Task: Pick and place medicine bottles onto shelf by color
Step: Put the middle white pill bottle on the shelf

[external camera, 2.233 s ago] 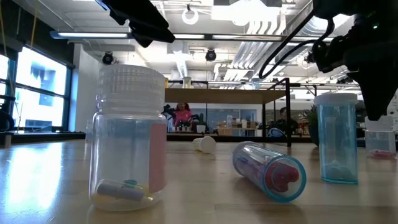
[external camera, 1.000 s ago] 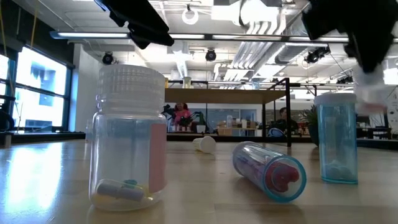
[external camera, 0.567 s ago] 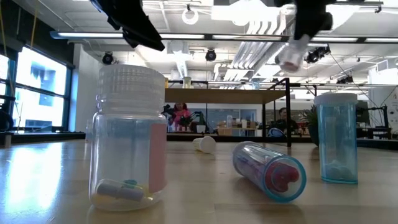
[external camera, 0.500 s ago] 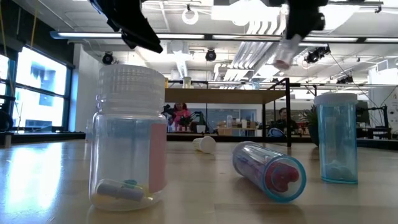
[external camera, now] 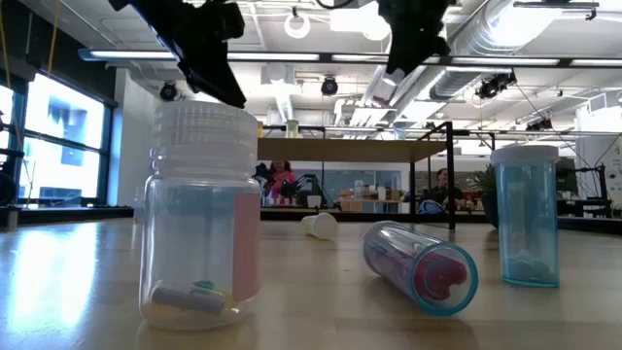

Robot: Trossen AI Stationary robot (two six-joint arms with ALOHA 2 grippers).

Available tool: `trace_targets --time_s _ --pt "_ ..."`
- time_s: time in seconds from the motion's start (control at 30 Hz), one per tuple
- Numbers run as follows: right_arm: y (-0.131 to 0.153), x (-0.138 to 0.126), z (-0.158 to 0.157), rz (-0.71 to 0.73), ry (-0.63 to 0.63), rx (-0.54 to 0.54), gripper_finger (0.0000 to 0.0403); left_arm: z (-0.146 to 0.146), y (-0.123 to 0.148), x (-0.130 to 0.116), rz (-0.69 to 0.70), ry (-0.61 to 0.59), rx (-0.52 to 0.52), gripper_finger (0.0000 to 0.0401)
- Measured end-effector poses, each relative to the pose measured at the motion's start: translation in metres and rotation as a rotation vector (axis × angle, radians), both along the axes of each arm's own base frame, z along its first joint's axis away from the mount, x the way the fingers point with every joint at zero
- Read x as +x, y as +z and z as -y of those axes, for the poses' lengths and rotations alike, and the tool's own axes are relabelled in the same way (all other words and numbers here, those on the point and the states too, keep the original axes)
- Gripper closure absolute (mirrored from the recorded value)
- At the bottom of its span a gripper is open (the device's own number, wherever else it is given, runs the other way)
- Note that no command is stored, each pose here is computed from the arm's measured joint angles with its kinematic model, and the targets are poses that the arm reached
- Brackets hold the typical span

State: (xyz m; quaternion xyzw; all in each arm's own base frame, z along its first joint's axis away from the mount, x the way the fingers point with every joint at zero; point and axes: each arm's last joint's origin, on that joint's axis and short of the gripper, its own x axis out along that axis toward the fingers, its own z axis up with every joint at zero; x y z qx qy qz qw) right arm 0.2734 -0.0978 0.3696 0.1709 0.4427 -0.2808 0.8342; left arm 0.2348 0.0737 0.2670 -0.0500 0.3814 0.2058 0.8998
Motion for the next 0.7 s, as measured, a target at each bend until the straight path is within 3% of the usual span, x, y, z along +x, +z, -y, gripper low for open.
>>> trace_targets --time_s 0.4,0.7 --pt "0.008 0.041 0.067 -0.193 0.010 0.010 0.0283 -0.009 -0.005 -0.009 -0.064 0.063 -0.038 0.0240" --pt "-0.006 0.072 0.089 -0.296 0.149 -0.018 0.0283 -0.006 -0.005 -0.008 -0.063 0.050 -0.040 0.0240"
